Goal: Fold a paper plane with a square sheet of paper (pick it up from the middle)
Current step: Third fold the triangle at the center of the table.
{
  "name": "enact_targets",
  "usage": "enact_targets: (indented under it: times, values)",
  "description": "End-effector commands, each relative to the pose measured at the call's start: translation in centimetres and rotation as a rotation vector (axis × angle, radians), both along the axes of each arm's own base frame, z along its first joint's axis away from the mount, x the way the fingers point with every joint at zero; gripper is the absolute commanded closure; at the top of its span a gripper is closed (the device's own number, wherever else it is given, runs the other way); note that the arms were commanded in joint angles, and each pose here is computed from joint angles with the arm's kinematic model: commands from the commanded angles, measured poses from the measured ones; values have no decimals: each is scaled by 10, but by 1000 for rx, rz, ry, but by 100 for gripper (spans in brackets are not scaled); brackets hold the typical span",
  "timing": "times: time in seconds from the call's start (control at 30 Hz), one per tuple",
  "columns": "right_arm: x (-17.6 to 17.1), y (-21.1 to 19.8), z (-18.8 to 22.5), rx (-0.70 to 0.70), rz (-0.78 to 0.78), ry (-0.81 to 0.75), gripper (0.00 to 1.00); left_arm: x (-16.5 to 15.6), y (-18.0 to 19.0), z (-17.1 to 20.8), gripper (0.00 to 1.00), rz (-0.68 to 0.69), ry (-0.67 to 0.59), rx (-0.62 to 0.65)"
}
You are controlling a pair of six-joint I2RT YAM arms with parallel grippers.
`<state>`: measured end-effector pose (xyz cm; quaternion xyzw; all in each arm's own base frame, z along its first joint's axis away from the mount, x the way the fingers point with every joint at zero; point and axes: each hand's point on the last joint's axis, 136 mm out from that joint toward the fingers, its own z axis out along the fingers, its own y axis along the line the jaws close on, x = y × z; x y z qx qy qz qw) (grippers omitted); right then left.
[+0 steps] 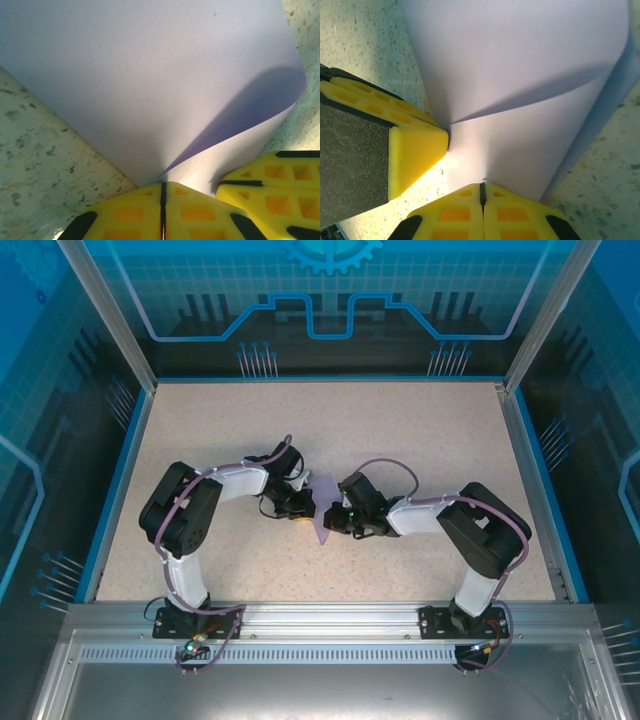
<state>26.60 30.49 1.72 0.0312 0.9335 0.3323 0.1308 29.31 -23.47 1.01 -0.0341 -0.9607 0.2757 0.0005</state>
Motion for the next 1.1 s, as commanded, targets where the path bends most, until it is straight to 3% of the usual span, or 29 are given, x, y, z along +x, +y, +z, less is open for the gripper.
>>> enact_targets:
  times: [0.0,0.8,1.07]
  values:
    - [1,-8,0,-8,8,11,95,-6,33,-41,90,4,26,197]
    - [42,-16,-7,-52,26,12,93,-3,33,-36,91,-14,7,203]
    - [41,-17,-11,-72,44,39,91,-1,31,-31,91,-24,-4,192]
